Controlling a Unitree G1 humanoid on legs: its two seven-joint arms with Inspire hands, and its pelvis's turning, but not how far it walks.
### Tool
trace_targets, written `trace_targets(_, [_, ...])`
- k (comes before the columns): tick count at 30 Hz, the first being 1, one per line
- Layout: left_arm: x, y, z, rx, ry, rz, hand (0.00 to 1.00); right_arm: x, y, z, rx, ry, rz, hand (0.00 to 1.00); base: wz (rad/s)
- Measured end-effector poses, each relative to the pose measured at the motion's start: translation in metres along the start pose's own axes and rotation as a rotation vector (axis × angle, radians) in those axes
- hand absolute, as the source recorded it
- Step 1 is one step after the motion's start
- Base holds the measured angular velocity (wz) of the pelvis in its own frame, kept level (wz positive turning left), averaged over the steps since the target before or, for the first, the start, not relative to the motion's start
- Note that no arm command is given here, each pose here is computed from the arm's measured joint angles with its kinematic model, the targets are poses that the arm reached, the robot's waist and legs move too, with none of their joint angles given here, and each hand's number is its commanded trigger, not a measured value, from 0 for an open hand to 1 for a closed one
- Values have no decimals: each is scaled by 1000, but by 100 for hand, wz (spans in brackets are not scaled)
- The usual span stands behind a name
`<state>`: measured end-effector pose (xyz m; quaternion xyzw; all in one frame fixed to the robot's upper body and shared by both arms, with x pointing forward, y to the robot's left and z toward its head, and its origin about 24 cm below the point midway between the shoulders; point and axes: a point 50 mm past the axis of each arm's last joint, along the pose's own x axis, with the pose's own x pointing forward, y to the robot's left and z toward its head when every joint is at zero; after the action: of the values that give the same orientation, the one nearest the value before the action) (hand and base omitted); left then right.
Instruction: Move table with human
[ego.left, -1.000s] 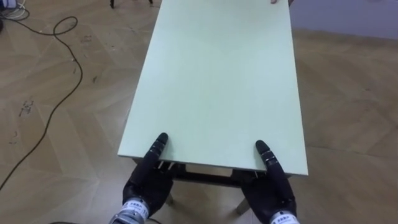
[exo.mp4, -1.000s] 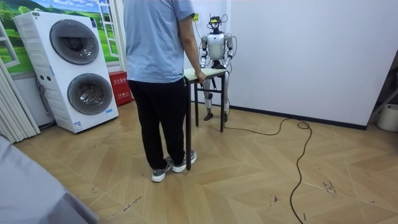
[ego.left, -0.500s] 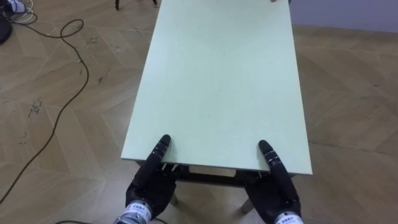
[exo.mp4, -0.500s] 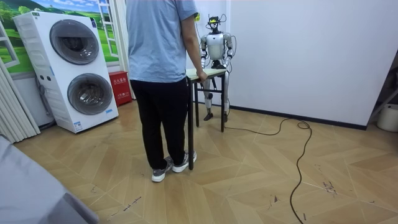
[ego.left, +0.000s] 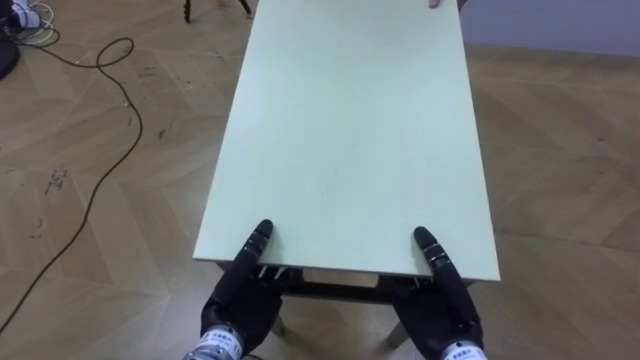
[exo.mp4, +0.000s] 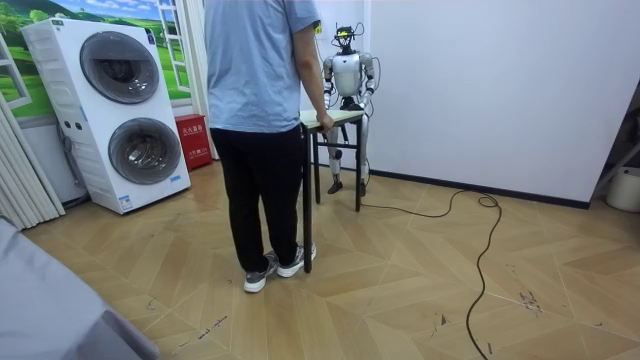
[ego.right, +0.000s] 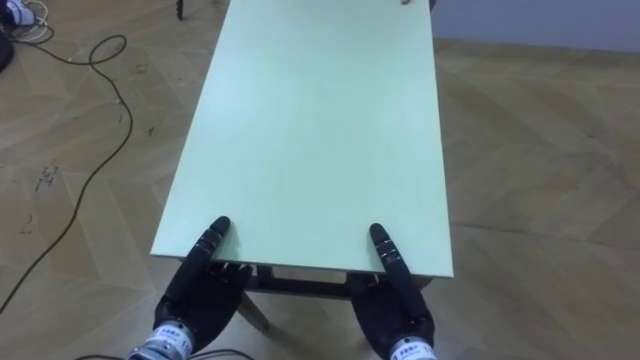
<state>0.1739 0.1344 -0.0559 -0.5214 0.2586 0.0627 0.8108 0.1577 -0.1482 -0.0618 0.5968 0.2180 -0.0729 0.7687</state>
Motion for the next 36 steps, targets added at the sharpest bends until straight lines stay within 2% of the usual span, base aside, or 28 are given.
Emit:
trace_targets(12, [4,-6,0,11,-11,-19,100,2,2,1,6,-25,2,100,-8])
trace_targets(17, [-3,3,-8,-66,2,-5,100,5,6,7,-57,-4,9,100,-6])
trace_targets(20, [3,-5,-6,-49,0,-27,100,9,10,11,-56,-15,22,100,73])
trace_targets(22, [11,-18,-3,-24,1,-53,100,10,14,16,-36,-46,34,100,37])
trace_targets(36, [16,-18,-3,-32,-9,4,100,15,14,5,-8,-29,-8,100,1])
